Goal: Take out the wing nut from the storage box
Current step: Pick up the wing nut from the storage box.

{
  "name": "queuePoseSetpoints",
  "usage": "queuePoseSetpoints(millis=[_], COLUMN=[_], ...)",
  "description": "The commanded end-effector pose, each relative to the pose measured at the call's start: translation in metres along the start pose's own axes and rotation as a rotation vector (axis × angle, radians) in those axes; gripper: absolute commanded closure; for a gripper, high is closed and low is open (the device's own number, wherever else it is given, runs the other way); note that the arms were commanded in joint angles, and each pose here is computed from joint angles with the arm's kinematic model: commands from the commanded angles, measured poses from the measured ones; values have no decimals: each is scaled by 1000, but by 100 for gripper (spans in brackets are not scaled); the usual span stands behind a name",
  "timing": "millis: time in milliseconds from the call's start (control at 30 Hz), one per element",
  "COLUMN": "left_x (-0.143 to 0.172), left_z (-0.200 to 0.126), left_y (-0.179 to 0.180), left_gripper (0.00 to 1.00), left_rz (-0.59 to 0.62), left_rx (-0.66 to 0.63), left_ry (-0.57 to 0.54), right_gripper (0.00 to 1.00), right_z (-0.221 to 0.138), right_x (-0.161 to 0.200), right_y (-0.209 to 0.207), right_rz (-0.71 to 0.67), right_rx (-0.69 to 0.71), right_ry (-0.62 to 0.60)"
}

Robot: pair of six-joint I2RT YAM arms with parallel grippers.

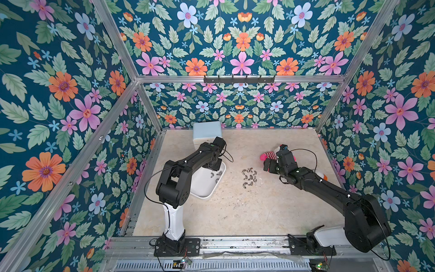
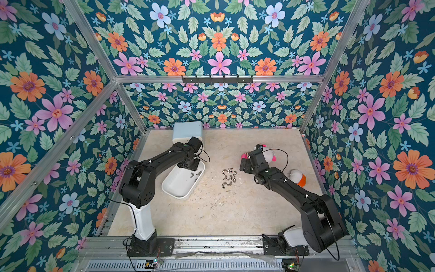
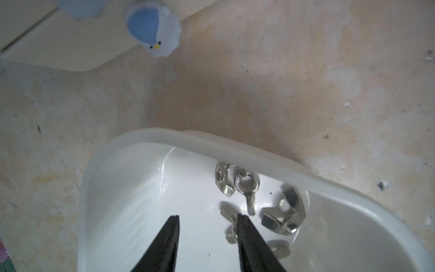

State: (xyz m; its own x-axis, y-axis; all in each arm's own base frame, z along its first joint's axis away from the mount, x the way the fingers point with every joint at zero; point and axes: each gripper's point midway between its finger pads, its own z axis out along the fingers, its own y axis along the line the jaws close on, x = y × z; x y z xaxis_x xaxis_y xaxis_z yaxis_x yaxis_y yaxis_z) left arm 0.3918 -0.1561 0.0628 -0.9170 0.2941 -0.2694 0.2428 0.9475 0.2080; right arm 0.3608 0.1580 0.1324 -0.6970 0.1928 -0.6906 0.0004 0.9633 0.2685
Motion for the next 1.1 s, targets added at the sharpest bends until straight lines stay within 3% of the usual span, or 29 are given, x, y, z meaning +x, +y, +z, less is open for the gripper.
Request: queuePoseSetpoints(millis=[0, 500, 1067], left_x=[-8, -9, 0], left_z=[3, 22, 38], left_y=[2, -1, -4], left_gripper=[55, 58, 70], left_rz=[5, -1, -23], left_rx=[-19, -26, 2], left_ry=[-22, -4, 16], right_gripper=[1, 1, 1], right_z=[-1, 2, 6], right_x=[0, 2, 4], right_y=[-4, -5, -5], right_rz=[0, 0, 2], right_rx=[18, 29, 33], right_ry=[-3, 2, 11])
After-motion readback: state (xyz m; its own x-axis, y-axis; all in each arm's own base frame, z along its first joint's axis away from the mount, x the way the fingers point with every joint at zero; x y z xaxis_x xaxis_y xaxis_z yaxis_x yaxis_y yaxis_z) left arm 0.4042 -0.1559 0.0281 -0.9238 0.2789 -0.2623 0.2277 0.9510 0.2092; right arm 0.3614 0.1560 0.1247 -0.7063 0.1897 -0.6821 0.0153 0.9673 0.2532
